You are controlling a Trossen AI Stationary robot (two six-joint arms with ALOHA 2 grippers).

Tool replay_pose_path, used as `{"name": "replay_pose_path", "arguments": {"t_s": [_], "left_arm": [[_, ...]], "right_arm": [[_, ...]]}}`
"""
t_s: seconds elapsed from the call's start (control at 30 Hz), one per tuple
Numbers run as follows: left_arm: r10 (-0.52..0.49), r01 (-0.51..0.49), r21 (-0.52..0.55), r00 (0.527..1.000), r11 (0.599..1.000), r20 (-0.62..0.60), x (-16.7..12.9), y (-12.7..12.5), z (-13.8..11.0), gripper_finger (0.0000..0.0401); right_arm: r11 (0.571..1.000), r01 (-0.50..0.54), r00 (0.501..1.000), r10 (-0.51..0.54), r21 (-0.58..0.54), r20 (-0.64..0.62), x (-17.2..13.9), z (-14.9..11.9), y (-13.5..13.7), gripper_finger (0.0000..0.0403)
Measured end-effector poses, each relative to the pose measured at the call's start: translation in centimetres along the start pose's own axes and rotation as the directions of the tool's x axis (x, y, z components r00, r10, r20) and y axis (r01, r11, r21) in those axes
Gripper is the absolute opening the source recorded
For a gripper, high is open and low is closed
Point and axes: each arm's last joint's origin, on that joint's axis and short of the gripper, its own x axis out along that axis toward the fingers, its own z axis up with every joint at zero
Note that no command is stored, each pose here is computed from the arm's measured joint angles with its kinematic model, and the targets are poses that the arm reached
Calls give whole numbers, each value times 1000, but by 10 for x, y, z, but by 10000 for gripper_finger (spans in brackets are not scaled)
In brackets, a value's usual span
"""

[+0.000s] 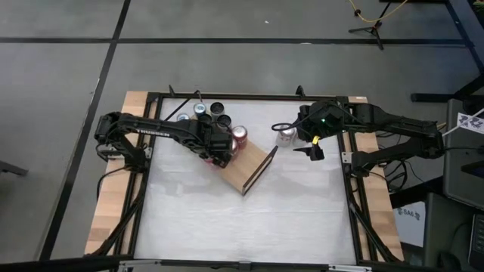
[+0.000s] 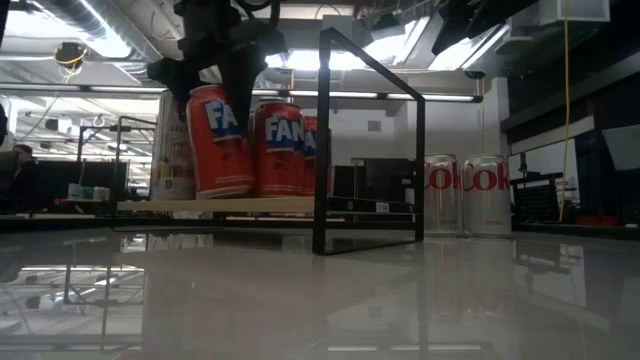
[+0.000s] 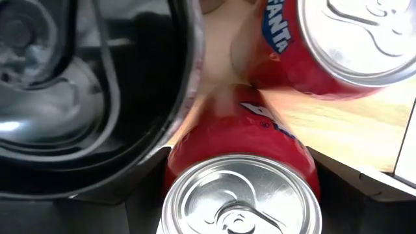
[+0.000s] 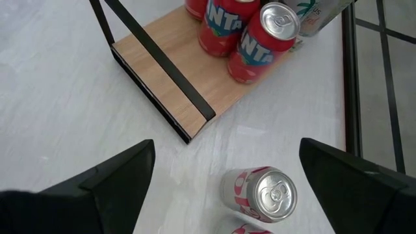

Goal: Place canned beverage on shelf
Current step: Put the red soda can aligned with the other red soda can on the shelf

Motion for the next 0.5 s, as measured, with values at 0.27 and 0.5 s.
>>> {"name": "replay_pose_path", "arguments": {"t_s": [0.27, 0.5], "left_arm": [[2, -2, -13, 1000, 1000, 3, 0, 0, 0, 285], [2, -2, -14, 1000, 1000, 3, 0, 0, 0, 285]], "right_arm": [[1000, 0, 1000, 0, 0, 1, 0, 0, 0, 379], [1000, 0, 1000, 0, 0, 1, 0, 0, 0, 379]]}}
